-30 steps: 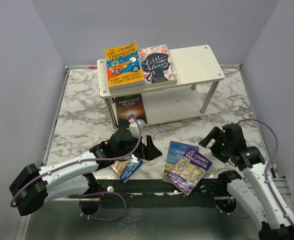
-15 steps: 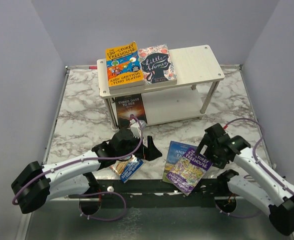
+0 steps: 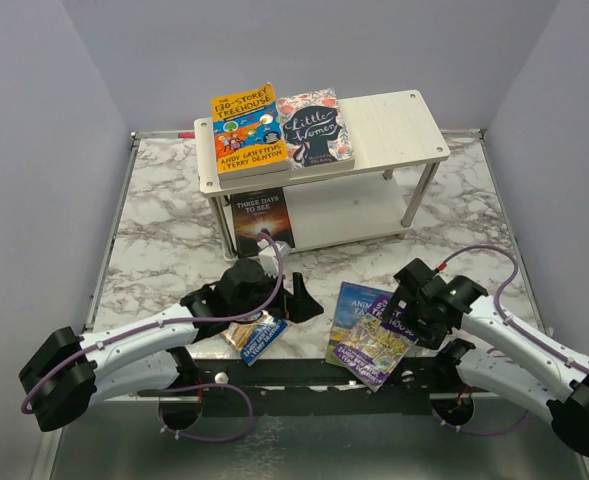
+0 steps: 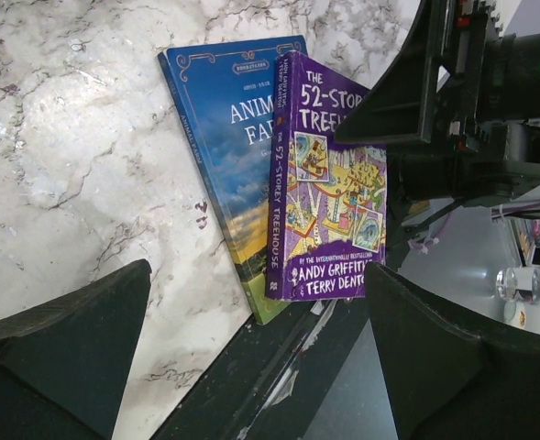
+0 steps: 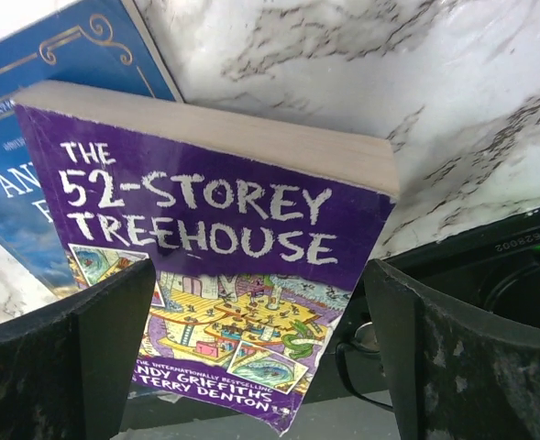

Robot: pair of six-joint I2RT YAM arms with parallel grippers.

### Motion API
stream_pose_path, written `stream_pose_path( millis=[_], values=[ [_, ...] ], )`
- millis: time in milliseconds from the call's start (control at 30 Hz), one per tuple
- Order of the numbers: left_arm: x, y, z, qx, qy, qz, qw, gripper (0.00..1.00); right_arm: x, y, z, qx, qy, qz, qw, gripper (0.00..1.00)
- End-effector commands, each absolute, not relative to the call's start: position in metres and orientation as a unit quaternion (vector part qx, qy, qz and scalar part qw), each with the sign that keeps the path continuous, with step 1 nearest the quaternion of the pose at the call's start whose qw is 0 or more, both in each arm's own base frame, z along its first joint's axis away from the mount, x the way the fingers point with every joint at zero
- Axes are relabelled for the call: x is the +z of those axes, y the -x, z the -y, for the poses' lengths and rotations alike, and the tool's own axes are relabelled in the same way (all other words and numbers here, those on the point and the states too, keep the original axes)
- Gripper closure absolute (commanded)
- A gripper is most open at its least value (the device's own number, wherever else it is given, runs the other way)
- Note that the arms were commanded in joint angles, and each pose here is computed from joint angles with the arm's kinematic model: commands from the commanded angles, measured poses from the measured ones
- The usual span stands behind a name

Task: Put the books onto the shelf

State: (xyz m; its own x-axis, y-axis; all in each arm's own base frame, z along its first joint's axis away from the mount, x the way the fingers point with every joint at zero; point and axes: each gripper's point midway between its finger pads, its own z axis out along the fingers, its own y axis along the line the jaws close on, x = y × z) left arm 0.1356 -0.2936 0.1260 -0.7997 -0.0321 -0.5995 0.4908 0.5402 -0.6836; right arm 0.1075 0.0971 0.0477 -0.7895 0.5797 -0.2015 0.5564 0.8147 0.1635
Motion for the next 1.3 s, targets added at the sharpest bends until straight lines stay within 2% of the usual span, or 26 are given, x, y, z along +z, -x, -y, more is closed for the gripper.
stream_pose_path(
  millis=[0,300,600,733,867,1100,1267],
  values=[
    [0.127,-0.134,0.295,-0.467,-0.141,-0.826,0.282,0.01,0.043,-0.109,-0.109,0.054,-0.306,-0.943,0.121,0.00],
    [0.115,-0.138,0.297,-0.451,-0.137,-0.838,0.275,0.01,0.037,-0.124,-0.147,0.109,-0.271,-0.946,0.137,0.00],
    [0.088,-0.140,0.306,-0.435,-0.131,-0.858,0.240,0.01,0.050,-0.153,-0.177,0.162,-0.220,-0.945,0.180,0.08],
    [0.072,-0.137,0.309,-0.434,-0.123,-0.866,0.215,0.01,0.051,-0.160,-0.187,0.184,-0.202,-0.943,0.189,0.14],
    [0.059,-0.131,0.310,-0.433,-0.114,-0.874,0.191,0.01,0.050,-0.162,-0.194,0.205,-0.191,-0.940,0.193,0.25],
    [0.048,-0.124,0.309,-0.443,-0.086,-0.877,0.165,0.01,0.042,-0.159,-0.195,0.223,-0.185,-0.937,0.197,0.36],
    [0.037,-0.121,0.306,-0.435,-0.064,-0.885,0.153,0.01,0.041,-0.158,-0.198,0.238,-0.182,-0.933,0.199,0.37]
  ],
)
